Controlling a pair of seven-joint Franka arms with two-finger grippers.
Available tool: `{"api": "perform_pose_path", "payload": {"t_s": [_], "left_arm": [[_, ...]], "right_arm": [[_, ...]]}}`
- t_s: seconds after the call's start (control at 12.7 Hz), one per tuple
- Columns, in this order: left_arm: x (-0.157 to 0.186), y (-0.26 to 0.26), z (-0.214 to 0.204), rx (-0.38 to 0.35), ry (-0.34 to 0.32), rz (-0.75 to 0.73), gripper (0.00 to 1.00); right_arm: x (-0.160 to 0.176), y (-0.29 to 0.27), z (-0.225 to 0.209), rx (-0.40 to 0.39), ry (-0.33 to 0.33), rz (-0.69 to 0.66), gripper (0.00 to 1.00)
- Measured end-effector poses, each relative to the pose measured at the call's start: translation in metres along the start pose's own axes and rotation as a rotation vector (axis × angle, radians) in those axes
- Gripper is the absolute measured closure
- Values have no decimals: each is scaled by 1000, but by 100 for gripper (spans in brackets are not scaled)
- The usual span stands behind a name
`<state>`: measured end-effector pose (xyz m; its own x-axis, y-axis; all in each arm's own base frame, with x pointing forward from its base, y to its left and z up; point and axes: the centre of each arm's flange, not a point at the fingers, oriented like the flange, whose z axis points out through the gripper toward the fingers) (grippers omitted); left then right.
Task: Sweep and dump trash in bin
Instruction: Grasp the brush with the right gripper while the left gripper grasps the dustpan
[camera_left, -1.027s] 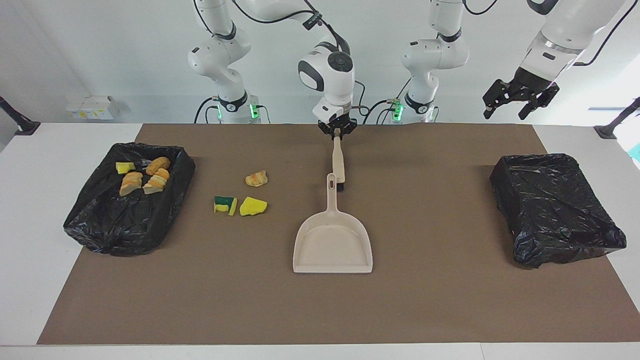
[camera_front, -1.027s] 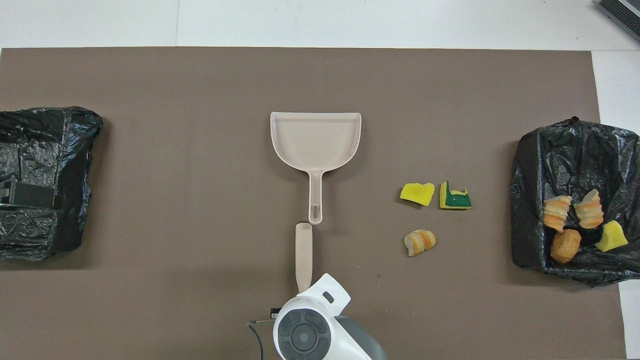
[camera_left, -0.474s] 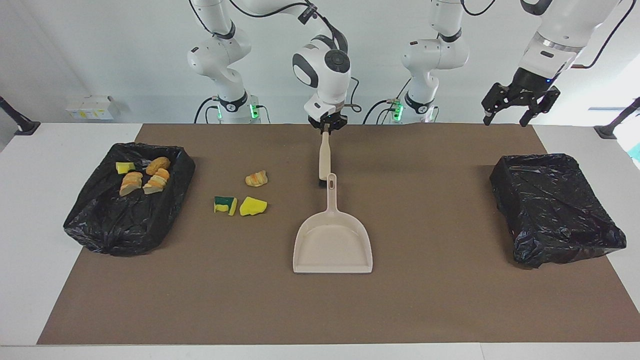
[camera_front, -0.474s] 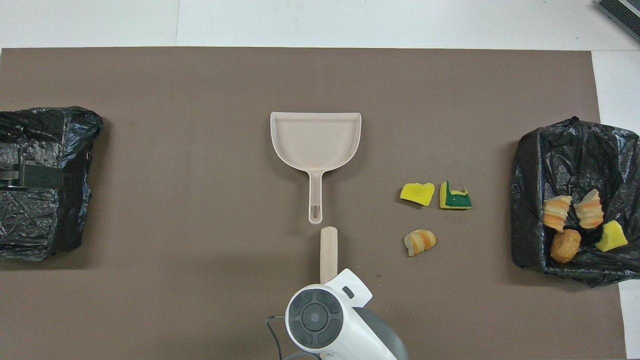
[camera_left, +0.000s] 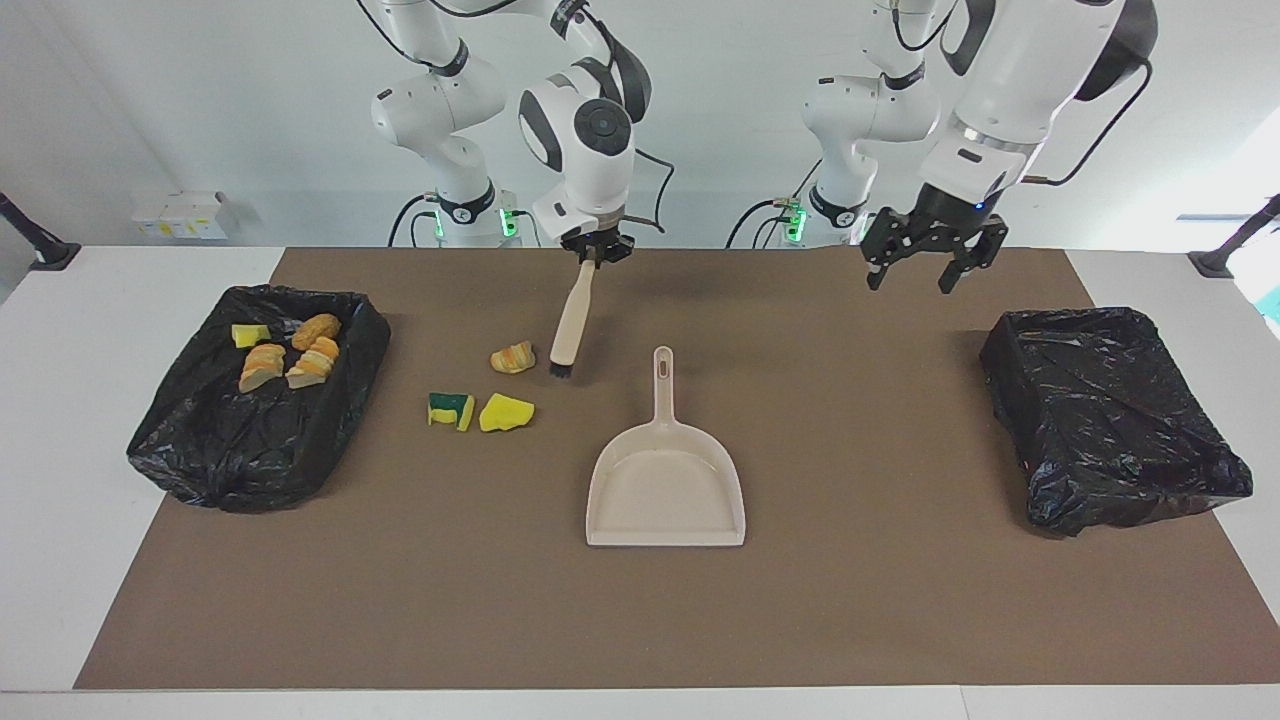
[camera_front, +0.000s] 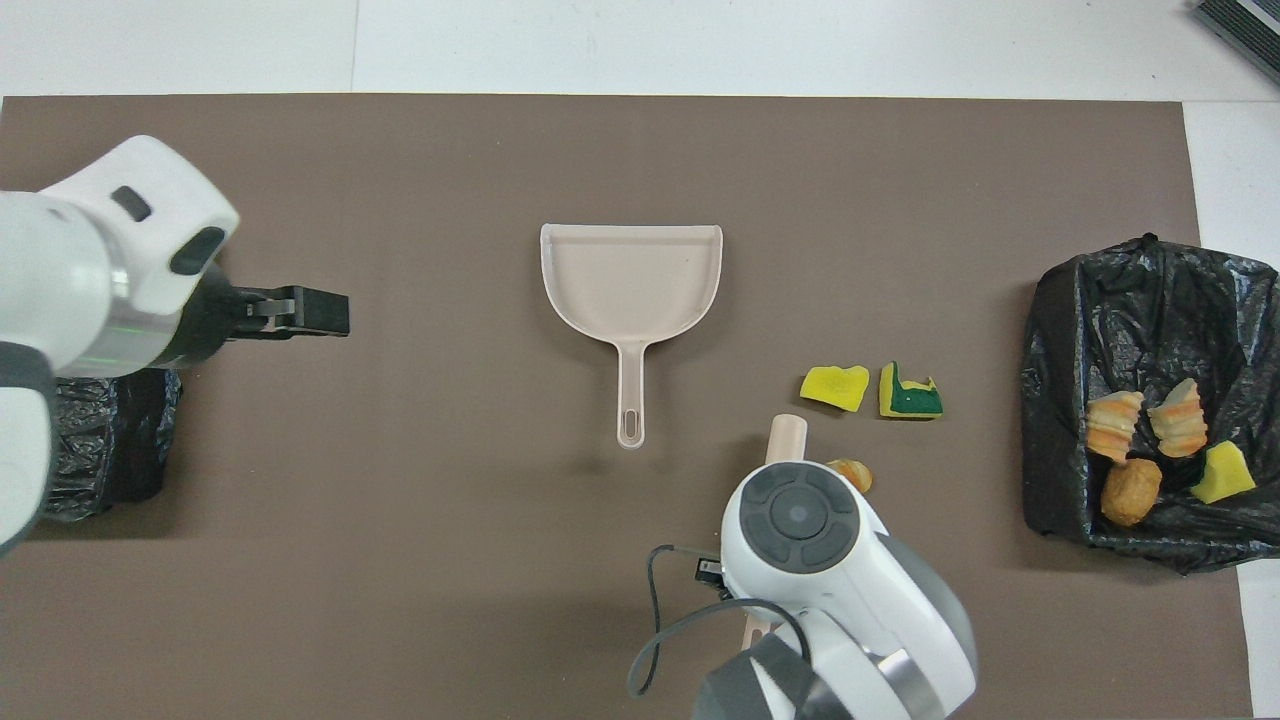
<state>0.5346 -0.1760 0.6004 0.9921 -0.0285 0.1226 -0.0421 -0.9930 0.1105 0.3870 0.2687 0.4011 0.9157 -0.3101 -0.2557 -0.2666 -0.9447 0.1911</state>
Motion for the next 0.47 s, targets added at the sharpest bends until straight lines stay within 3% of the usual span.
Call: {"api": "perform_pose_path", "payload": {"t_s": [0.24, 0.47], "left_arm": [[4, 34, 33, -24, -27, 12, 0], [3, 79, 77, -16, -92, 37, 0]], "right_arm": [[33, 34, 5, -24, -13, 103, 75], [65, 71, 9, -110, 50, 138, 75]]}}
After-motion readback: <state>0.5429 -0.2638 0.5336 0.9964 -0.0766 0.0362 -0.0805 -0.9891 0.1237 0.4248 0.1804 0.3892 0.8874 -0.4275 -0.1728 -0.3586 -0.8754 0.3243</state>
